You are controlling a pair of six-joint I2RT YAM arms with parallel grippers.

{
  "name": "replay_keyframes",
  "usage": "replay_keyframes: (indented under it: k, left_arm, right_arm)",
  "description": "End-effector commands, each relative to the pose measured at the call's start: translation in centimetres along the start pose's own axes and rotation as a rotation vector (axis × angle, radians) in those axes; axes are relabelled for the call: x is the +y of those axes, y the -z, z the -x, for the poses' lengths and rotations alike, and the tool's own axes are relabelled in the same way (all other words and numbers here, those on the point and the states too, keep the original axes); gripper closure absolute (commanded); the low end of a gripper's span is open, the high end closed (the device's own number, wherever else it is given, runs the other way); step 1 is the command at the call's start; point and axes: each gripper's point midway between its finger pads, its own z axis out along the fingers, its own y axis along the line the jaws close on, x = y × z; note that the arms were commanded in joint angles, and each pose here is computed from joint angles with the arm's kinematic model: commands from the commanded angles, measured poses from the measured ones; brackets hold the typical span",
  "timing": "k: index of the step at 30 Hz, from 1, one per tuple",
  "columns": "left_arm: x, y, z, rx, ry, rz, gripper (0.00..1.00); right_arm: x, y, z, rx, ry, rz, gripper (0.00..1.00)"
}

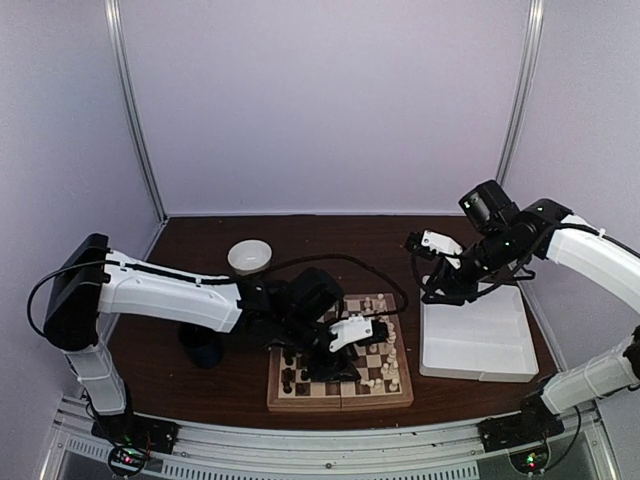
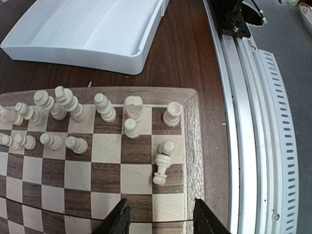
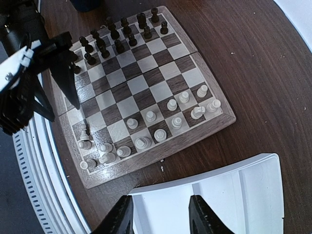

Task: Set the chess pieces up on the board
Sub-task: Pick up the pawn from the chessboard.

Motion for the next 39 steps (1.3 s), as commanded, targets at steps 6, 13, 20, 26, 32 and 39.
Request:
replay_keyframes:
  k: [6, 13, 20, 26, 32, 39]
  left_arm:
    - [0.0, -3.1, 0.6, 0.051, -0.116, -0.019, 0.55]
    - [0.4, -4.5, -0.6, 0.095, -0.138, -0.022, 0.56]
    - [0.8, -5.3, -1.0, 0.107, -0.162, -0.011, 0.60]
    - [0.7, -5.7, -1.7, 0.130, -0.192, -0.020, 0.70]
    - [-0.4, -5.6, -2.6, 0.159, -0.231, -0.062, 0.90]
    - [-0.9, -4.4, -2.8, 0.142, -0.243, -0.055, 0.99]
  right_arm:
    - [0.0, 1.0, 1.0, -0.083, -0.022, 0.009, 0.56]
    - [-0.2, 1.0, 0.9, -0.088, -0.032, 0.011, 0.56]
    - [-0.4, 0.6, 0.9, -0.085, -0.046, 0.024, 0.55]
    - [-0.5, 0.2, 0.8, -0.078, -0.054, 0.034, 0.55]
    - [-0.6, -0.1, 0.9, -0.074, -0.058, 0.041, 0.55]
    - [-0.3, -0.4, 0.7, -0.068, -0.057, 0.065, 0.55]
